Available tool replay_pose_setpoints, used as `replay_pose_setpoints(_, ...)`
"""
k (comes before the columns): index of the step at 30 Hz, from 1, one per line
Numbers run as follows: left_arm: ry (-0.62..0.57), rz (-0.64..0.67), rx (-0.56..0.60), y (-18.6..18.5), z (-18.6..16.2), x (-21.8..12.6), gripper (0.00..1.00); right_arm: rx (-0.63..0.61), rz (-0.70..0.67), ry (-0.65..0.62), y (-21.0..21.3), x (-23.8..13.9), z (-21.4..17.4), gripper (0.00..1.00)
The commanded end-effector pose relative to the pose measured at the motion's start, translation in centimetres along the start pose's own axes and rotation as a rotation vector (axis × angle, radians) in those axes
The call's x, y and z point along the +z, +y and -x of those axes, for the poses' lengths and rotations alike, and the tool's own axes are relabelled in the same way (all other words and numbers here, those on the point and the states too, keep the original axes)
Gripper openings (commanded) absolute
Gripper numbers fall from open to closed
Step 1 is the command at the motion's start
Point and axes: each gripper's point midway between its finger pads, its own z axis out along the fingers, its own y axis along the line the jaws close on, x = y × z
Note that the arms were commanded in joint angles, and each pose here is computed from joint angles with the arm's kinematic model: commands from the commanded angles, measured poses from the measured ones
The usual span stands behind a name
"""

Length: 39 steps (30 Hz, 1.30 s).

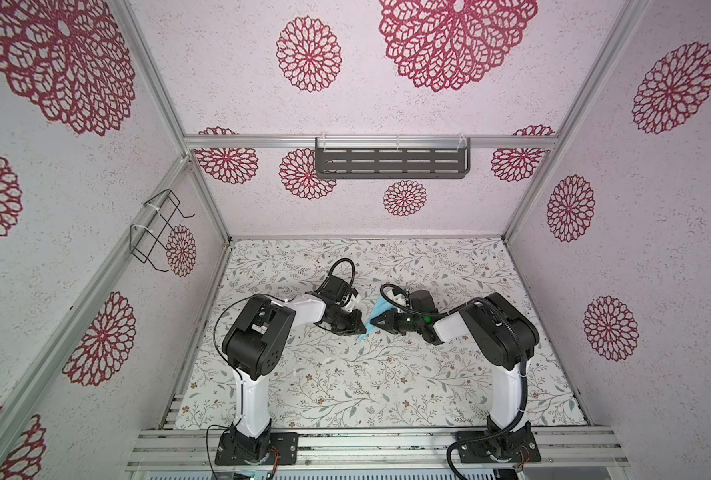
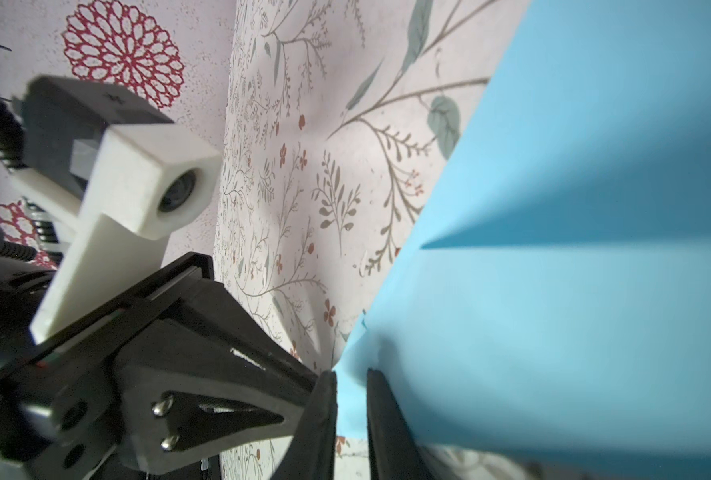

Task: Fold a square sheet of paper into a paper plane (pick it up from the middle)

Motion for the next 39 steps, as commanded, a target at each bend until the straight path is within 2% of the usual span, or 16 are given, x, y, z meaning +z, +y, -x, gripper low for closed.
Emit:
replay_pose_setpoints(1, 0.078, 0.105, -0.050, 2.4, -2.8, -0.1, 0.11, 0.068, -0.151, 0.019, -3.9, -0.3, -1.3, 0.20)
replay_pose_setpoints(5, 0.103, 0.137, -0.036, 2.7, -3.5, -0.3, 0.15, 0.077, -0.155, 0.023, -4.1, -0.3, -1.5, 0.19)
replay_pose_setpoints(9, 0.023, 0.089, 0.015, -0.2, -1.3, -2.5, 0.16, 0.080, -0.147, 0.024, -3.9, -0.3, -1.4, 0.19)
replay_pose_setpoints(14, -0.090, 0.066, 0.021, -2.2, 1.4, -4.3, 0.18, 0.077, -0.143, 0.024, -3.7, -0.2, -1.3, 0.19)
replay_pose_setpoints(20, -0.185, 0.048, 0.016, -4.1, 2.9, -3.6, 0.16, 0.083, -0.148, 0.028, -3.9, -0.1, -1.4, 0.19)
replay_pose_setpoints(23, -0.188, 0.074, 0.023, -4.5, 3.1, -2.4, 0.13, 0.087, -0.150, 0.030, -4.0, -0.1, -1.4, 0.19)
replay_pose_setpoints(28, -0.184, 0.144, 0.001, -3.1, 3.3, -1.6, 0.10, 0.090, -0.151, 0.032, -4.1, -0.1, -1.5, 0.18)
replay_pose_setpoints(39, -0.107, 0.227, 0.018, -2.0, 1.6, -0.2, 0.10, 0.098, -0.158, 0.034, -4.5, 0.0, -1.7, 0.18)
